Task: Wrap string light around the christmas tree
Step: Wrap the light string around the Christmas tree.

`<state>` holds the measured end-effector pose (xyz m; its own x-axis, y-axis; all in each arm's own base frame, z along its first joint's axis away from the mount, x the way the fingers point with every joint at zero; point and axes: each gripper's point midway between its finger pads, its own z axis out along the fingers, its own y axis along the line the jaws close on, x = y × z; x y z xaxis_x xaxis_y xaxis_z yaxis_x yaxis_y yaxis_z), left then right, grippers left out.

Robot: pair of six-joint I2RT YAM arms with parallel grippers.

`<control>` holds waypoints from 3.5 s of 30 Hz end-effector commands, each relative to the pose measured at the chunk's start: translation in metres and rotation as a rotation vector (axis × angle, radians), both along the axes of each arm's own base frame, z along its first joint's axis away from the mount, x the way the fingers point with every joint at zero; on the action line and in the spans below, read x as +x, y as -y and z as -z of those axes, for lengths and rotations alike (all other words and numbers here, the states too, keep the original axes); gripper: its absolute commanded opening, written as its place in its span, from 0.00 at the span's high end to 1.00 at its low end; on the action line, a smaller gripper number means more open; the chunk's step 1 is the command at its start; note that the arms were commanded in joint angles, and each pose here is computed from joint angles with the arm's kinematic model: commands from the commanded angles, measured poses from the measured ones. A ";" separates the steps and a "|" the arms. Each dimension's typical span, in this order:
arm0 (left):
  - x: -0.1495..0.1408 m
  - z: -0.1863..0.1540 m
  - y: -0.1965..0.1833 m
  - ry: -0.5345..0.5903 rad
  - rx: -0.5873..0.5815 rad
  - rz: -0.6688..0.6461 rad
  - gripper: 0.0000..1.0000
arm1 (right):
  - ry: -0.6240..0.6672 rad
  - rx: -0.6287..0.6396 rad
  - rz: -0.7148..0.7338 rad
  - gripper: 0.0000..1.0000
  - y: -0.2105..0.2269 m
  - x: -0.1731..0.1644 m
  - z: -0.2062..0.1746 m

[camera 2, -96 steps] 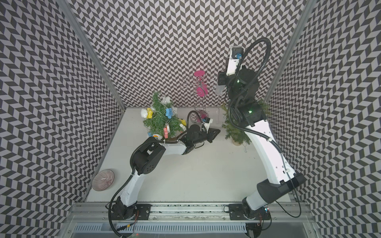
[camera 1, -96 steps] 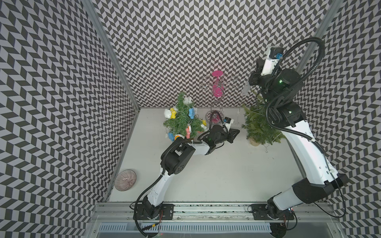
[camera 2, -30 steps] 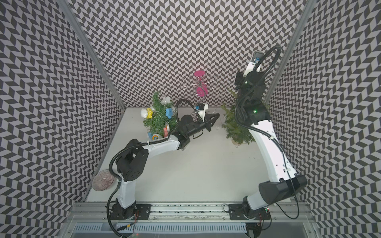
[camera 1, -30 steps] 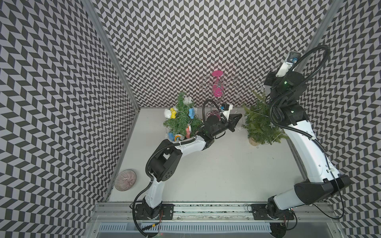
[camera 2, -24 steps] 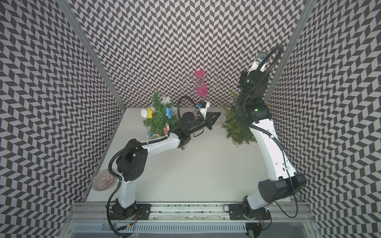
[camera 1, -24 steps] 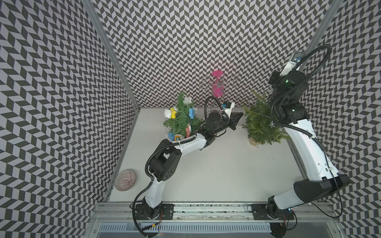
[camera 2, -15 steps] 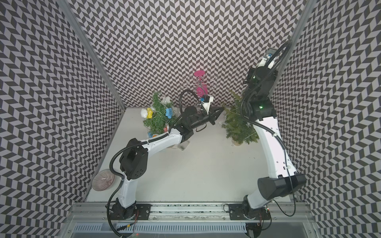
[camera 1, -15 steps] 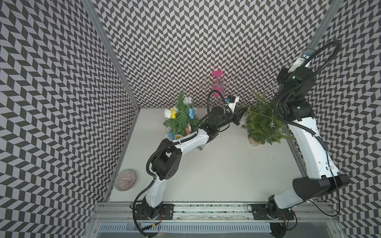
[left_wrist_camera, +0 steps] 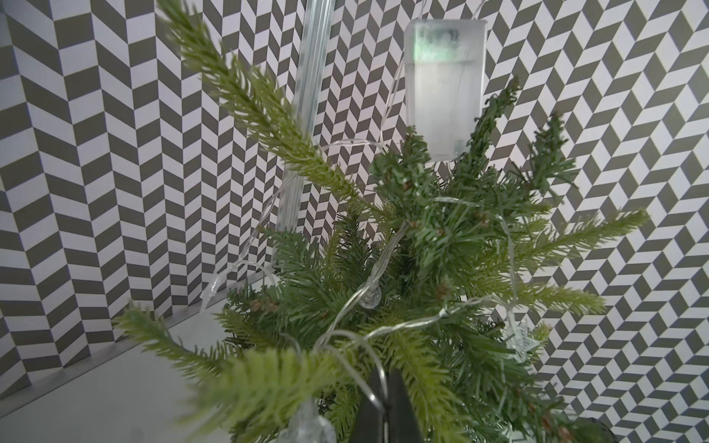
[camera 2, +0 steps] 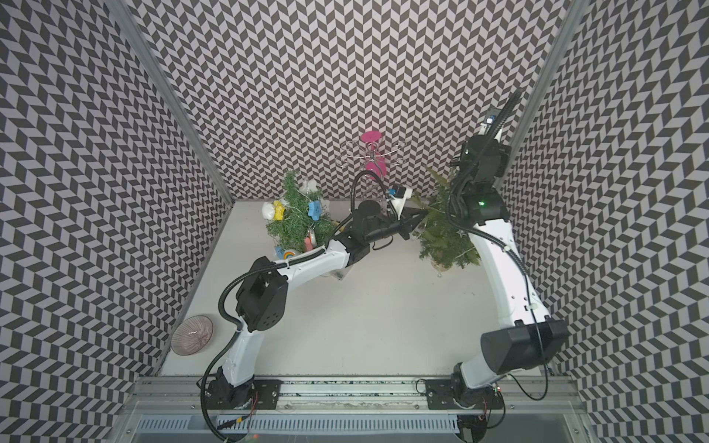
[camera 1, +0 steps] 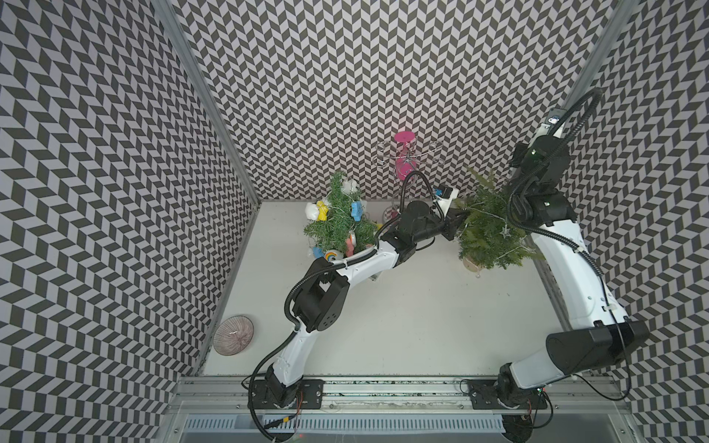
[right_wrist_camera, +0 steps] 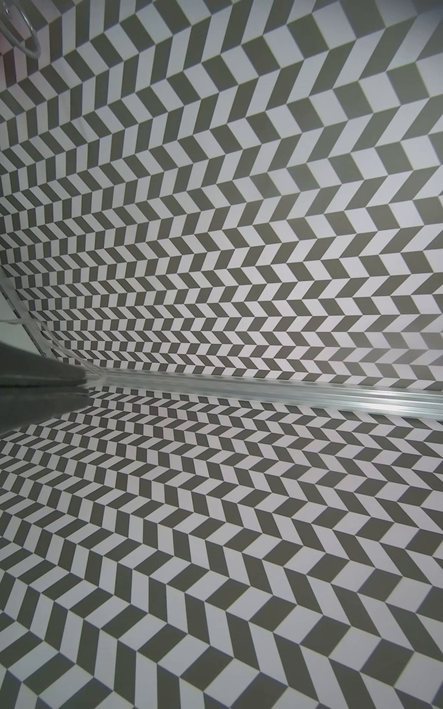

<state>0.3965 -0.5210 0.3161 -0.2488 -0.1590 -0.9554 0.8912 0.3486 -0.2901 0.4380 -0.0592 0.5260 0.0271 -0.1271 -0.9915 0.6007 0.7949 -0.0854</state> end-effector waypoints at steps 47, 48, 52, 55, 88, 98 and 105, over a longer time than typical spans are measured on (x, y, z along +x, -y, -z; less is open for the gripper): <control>0.005 0.030 0.018 -0.046 0.027 0.018 1.00 | 0.011 -0.388 0.294 1.00 0.041 -0.043 -0.011; 0.005 0.031 0.018 -0.046 0.029 0.019 1.00 | 0.007 -0.383 0.290 1.00 0.044 -0.043 -0.001; 0.003 0.031 0.019 -0.043 0.032 0.023 1.00 | -0.058 -0.339 0.298 1.00 0.069 -0.032 0.036; 0.003 0.030 0.019 -0.048 0.027 0.026 1.00 | -0.051 -0.334 0.292 1.00 0.071 -0.036 0.039; -0.029 0.017 0.039 -0.032 0.027 0.074 1.00 | -0.143 0.441 -0.124 1.00 0.092 -0.068 0.184; -0.021 0.013 0.015 -0.001 0.038 0.082 1.00 | -0.117 0.602 -0.226 1.00 0.063 -0.090 0.250; -0.021 0.020 0.013 0.031 0.074 0.106 1.00 | -0.033 0.630 -0.215 0.95 0.064 -0.098 0.276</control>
